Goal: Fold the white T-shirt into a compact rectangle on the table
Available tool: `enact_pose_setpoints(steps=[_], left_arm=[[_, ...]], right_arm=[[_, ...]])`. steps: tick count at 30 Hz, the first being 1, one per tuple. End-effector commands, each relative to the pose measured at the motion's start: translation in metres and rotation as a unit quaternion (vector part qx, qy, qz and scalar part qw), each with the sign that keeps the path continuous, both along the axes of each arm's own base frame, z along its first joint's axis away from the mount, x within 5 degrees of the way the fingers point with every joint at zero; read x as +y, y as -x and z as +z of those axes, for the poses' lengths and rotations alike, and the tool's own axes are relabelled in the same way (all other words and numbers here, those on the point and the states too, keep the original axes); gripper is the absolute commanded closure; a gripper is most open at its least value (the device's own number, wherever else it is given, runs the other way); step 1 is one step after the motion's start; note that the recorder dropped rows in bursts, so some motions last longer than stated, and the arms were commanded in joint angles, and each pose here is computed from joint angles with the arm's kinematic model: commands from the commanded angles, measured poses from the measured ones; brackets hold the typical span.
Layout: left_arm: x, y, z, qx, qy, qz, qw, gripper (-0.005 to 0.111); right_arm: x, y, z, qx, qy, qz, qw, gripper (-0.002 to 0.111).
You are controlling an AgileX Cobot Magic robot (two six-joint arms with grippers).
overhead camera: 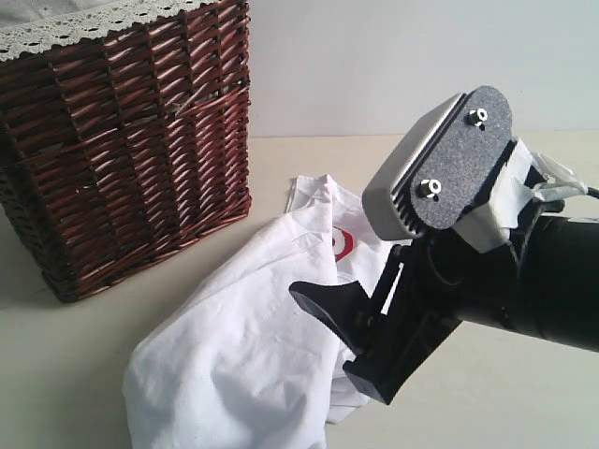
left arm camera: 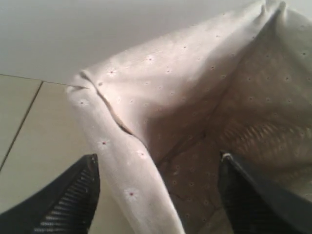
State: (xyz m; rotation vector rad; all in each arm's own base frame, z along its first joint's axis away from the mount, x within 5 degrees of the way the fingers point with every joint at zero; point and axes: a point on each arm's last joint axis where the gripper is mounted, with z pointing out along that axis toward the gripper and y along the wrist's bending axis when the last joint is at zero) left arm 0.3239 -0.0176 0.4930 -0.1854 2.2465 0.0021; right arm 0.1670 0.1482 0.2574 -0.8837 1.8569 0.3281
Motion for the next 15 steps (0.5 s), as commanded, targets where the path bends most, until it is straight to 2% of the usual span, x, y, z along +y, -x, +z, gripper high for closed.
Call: enact_pose_setpoints(steps=[1,3,7,10,15], left_arm=[[0.012,0.008,0.009,-0.019,-0.05,0.035,0.998,0.042],[0.015,0.009,0.006,-0.014,-0.048,0.04,0.998,0.042],[0.01,-0.001,-0.022,0.037,0.014,0.03,0.999,0.042],[0.01,-0.007,-0.044,0.074,0.014,0.033,0.997,0.039],[0.01,-0.009,-0.052,0.086,0.025,0.048,0.995,0.036]], right_arm=[[0.0,0.0,0.002,0.002,-0.008,0.0,1.0,0.022],[0.0,0.0,0.002,0.002,-0.008,0.0,1.0,0.022],[0.0,0.0,0.002,0.002,-0.008,0.0,1.0,0.022],[0.002,0.002,0.002,0.007,-0.012,0.011,1.0,0.022],[0.003,0.003,0.002,0.01,-0.014,0.018,1.0,0.022]])
